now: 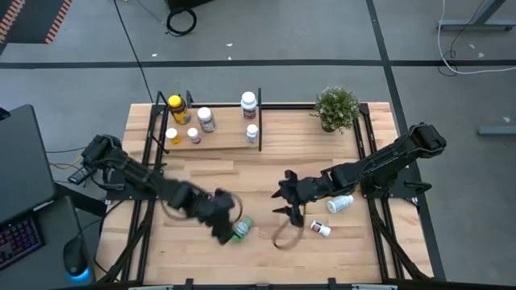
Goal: Pick and place medicine bottles onto shelf by color
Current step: Put the light green medicine bottle on the shelf
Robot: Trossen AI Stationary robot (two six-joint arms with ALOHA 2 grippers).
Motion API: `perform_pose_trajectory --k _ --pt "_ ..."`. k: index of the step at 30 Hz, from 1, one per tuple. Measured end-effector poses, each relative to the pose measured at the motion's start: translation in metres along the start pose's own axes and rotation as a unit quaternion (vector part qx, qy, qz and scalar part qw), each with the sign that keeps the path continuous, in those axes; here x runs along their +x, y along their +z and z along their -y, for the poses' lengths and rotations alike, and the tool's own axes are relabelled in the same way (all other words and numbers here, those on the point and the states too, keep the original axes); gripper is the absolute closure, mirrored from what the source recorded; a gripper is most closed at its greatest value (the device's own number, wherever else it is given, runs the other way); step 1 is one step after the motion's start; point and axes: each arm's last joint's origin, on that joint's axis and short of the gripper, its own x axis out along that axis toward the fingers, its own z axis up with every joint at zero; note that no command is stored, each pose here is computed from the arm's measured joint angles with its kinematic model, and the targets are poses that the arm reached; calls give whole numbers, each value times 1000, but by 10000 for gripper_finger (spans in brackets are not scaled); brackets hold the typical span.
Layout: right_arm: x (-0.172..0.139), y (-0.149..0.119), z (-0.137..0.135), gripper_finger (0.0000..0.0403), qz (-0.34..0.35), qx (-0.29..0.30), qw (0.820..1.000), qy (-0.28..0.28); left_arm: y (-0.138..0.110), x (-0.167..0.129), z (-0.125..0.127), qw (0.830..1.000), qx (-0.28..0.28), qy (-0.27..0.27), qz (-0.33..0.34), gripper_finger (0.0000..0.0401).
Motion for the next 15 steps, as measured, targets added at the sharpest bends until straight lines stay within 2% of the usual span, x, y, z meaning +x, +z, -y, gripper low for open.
perform_pose_trajectory --k 3,6,10,15 --pt "0 1 0 156 5 -48 999 9 -22 2 12 1000 5 -2 11 143" --pt "3 2 6 150 5 -60 998 6 -39 7 18 999 0 10 44 142" --pt "10 2 9 147 12 -58 998 5 -46 24 26 997 5 12 81 142" --pt "22 -1 8 148 13 -43 999 5 -44 58 27 996 -5 19 89 135"
